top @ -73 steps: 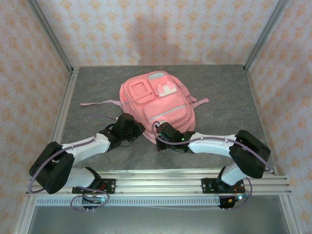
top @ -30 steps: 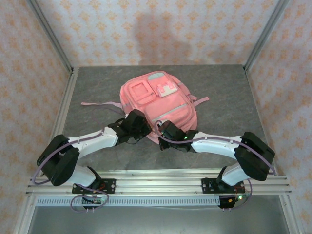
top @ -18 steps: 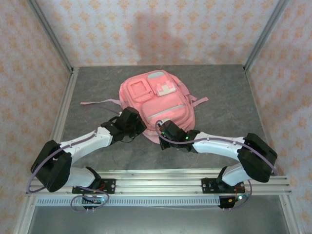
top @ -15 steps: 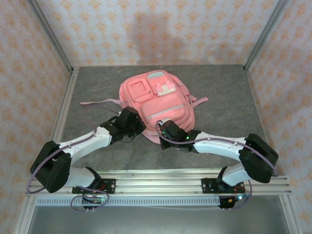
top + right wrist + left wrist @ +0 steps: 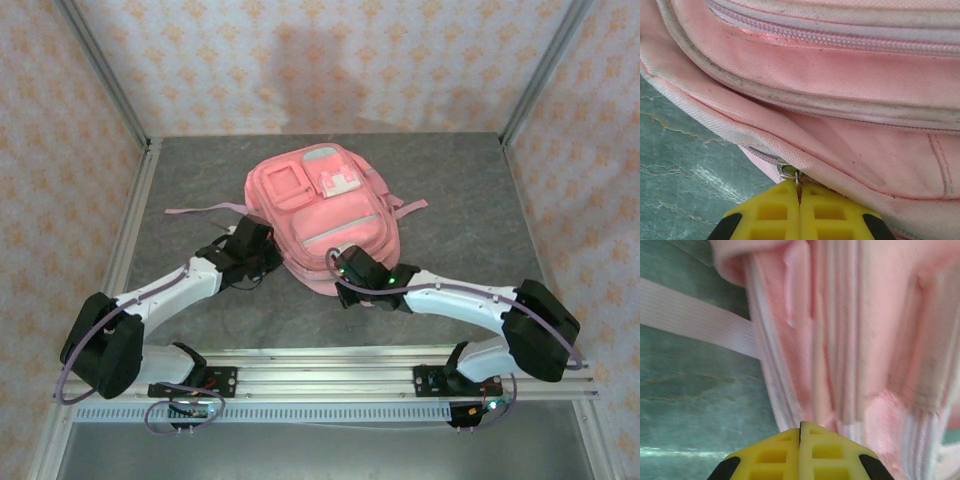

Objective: Pack books, pencil case, and school supplies into a backpack

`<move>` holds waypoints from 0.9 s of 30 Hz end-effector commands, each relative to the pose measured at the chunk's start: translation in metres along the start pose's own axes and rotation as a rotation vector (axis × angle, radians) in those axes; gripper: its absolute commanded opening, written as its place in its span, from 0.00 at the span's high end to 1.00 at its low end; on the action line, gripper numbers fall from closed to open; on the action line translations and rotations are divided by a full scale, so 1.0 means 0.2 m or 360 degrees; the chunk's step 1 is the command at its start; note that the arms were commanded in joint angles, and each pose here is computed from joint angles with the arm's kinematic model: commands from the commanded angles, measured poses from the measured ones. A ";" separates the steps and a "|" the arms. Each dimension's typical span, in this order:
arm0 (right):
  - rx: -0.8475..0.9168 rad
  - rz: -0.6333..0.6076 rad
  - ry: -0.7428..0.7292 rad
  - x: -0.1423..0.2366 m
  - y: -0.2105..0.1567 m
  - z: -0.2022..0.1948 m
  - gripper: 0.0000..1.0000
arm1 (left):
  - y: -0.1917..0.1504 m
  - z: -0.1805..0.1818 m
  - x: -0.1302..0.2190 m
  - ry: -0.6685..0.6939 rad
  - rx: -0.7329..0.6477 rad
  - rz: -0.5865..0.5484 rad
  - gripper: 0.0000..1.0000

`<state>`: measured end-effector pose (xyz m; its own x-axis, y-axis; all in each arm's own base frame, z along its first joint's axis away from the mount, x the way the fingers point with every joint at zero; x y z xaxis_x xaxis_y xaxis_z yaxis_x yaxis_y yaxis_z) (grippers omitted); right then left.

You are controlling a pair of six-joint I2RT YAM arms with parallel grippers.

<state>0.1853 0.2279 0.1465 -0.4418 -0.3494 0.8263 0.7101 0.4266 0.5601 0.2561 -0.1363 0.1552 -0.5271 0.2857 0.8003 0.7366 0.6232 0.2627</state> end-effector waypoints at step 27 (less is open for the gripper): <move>-0.0088 0.0091 0.0097 -0.04 0.03 -0.04 1.00 | -0.30 -0.16 0.04 -0.0183 0.0459 0.0258 0.48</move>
<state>0.1929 0.2225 0.1377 -0.3475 -0.3592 0.8662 0.7706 0.4169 0.4820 0.2171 -0.1886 0.1645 -0.4794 0.4898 0.7282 0.7226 0.6912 0.0109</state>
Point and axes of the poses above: each hand's point on the last joint's axis, 136 mm out from that joint toward the fingers, its own x axis back along the fingers, its own z axis along the line the jaws close on, y = z × x, the point moved 8 cm from there along x, back along the fingers, and after that the axes turned 3 degrees about x, right-handed, at the moved point
